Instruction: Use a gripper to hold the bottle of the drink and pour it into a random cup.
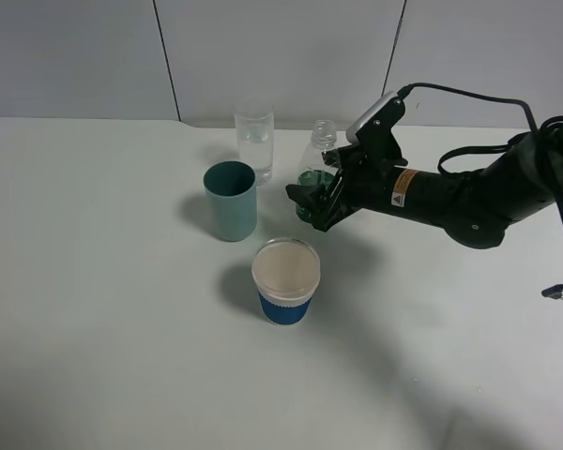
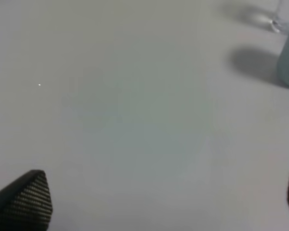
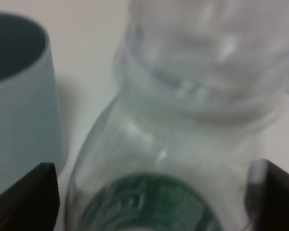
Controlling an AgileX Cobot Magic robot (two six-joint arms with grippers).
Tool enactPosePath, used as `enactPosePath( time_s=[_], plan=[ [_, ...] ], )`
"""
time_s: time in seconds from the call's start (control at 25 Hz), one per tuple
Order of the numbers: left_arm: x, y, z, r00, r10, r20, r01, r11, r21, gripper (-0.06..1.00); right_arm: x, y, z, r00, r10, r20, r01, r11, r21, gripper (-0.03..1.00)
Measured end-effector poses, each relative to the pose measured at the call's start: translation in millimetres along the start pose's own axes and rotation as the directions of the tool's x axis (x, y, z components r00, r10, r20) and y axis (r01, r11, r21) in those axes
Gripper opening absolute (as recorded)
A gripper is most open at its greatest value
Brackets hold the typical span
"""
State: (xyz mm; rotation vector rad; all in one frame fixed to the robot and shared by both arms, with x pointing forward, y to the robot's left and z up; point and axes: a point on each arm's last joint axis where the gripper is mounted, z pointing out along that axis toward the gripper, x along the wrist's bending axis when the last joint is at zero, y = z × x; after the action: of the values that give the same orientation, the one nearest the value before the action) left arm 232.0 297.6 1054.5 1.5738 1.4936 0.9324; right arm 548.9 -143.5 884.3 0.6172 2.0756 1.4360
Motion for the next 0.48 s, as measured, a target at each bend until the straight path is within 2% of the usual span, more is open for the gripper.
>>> enactPosePath(
  time_s=[0.36,0.48],
  plan=[
    [0.0,0.0,0.0,1.000,0.000,0.000,0.000,1.000,0.000,0.99,-6.5,46.6,-16.8,0.997,-0.076,0.032,0.079,0.992,-0.103,0.77],
    [0.0,0.0,0.0,1.000,0.000,0.000,0.000,1.000,0.000,0.99,-9.1,60.6,-24.6,0.994,-0.098,0.055,0.103,0.990,-0.099,0.77]
  ],
)
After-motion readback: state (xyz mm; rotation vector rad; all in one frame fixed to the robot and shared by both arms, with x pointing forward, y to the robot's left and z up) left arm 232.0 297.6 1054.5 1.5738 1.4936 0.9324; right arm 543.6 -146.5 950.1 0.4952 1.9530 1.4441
